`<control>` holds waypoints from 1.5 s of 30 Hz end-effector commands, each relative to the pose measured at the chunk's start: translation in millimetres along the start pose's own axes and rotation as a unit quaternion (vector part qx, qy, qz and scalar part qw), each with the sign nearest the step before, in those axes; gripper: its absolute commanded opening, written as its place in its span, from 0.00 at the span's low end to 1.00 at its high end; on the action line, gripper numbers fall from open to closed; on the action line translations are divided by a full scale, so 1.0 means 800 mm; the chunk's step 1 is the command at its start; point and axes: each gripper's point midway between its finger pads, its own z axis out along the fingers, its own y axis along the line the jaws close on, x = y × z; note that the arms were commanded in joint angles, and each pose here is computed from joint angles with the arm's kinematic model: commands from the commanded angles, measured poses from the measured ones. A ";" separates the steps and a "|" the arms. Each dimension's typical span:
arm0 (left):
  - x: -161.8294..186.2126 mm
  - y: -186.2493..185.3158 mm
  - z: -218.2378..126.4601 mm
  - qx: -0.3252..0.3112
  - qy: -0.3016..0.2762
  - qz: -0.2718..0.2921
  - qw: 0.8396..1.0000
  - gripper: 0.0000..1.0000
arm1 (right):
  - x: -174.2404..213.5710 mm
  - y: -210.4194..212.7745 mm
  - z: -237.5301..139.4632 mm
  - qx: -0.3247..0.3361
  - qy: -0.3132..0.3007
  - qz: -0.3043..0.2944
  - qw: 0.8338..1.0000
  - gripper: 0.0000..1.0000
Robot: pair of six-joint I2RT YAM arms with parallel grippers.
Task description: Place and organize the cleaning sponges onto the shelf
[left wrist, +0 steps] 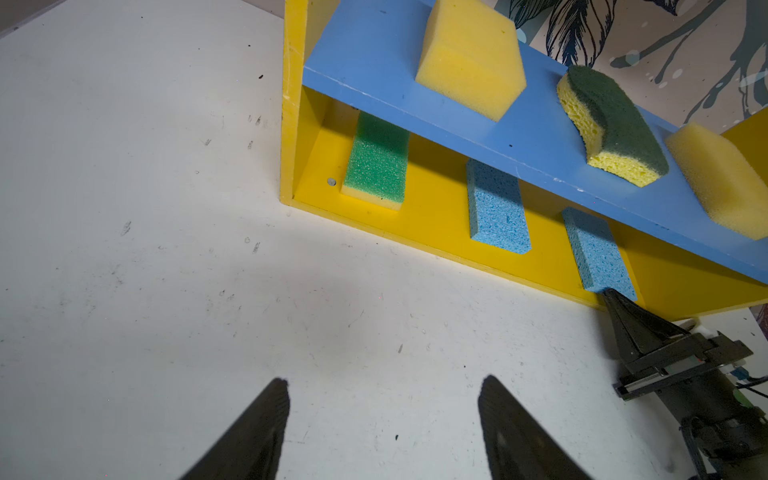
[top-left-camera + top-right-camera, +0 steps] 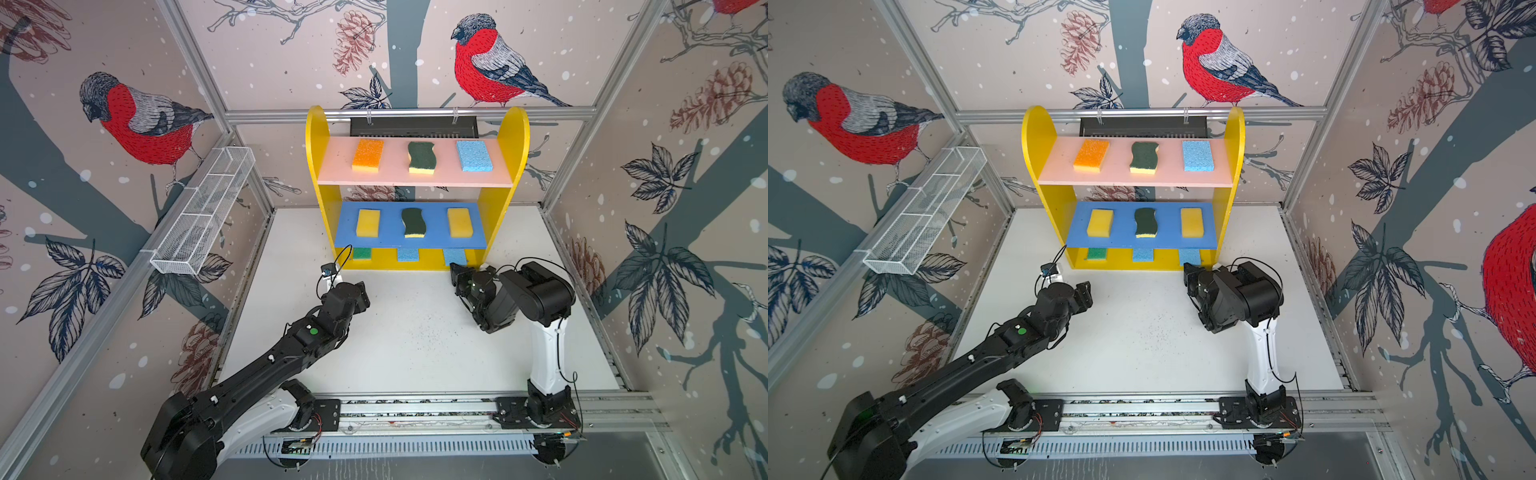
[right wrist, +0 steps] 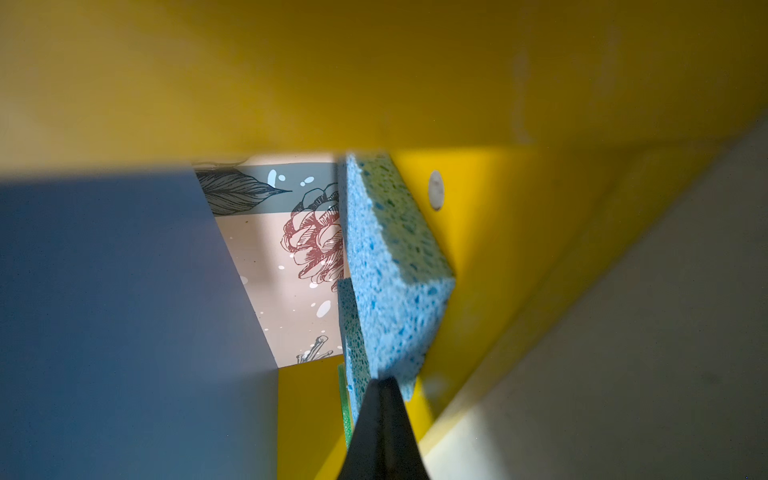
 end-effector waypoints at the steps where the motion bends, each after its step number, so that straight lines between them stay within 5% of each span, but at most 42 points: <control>1: -0.006 -0.006 0.001 0.008 -0.006 -0.008 1.000 0.73 | 0.006 -0.095 -0.012 0.146 0.014 -0.006 0.989 0.01; 29: 0.004 -0.002 0.005 0.008 0.000 -0.017 1.000 0.73 | 0.029 -0.097 -0.009 0.154 0.038 -0.016 0.987 0.01; 45: 0.016 0.001 0.006 0.015 0.008 -0.035 0.999 0.73 | 0.007 -0.094 -0.023 0.154 -0.037 0.027 0.987 0.01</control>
